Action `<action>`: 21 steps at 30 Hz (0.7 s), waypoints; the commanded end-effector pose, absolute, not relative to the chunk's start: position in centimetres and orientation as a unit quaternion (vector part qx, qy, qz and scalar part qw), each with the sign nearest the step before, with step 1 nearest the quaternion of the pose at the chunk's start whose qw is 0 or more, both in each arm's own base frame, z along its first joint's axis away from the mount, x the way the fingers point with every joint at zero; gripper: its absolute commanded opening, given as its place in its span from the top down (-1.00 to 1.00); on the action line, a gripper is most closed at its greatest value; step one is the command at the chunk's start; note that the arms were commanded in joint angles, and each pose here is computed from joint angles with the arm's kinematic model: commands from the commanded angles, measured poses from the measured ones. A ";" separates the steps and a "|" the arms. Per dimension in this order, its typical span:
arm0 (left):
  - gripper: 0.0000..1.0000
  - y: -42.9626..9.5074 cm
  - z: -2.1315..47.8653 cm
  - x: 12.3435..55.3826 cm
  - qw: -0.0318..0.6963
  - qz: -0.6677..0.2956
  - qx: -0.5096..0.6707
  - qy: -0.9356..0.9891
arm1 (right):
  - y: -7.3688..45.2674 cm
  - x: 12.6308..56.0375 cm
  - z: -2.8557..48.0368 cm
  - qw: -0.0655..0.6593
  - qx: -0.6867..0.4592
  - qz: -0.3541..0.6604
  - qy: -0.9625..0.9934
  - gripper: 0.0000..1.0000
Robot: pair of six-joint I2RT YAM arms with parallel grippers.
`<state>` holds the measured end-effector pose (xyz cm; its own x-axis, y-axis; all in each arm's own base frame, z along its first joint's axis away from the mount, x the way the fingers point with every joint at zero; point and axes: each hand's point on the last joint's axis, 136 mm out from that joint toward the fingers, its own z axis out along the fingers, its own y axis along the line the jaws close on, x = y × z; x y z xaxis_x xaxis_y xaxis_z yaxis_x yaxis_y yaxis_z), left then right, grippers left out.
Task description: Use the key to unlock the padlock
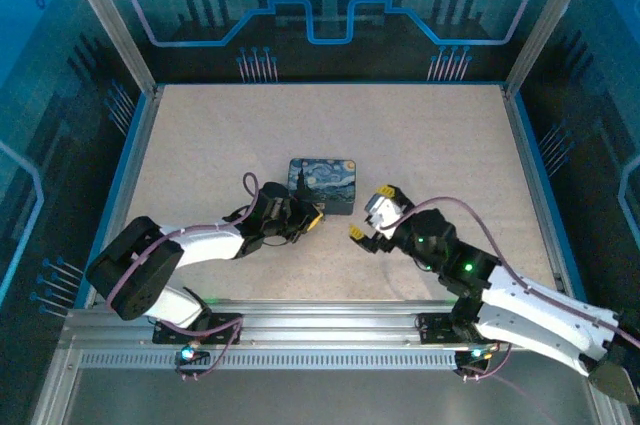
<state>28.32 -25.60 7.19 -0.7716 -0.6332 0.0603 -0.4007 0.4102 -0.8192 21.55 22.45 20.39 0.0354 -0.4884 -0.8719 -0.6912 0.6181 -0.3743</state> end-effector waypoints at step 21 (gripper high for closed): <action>1.00 -26.0 10.4 29.1 0.143 -0.478 -0.331 0.801 | 31.5 24.2 11.3 0.475 -0.594 -0.017 0.649 -0.20</action>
<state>28.52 -25.42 8.31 -0.7391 -0.6667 0.0963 -0.4306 0.3576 -0.8287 23.90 29.63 9.99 0.1188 -0.8206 -0.5591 -0.7607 0.2866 -0.5824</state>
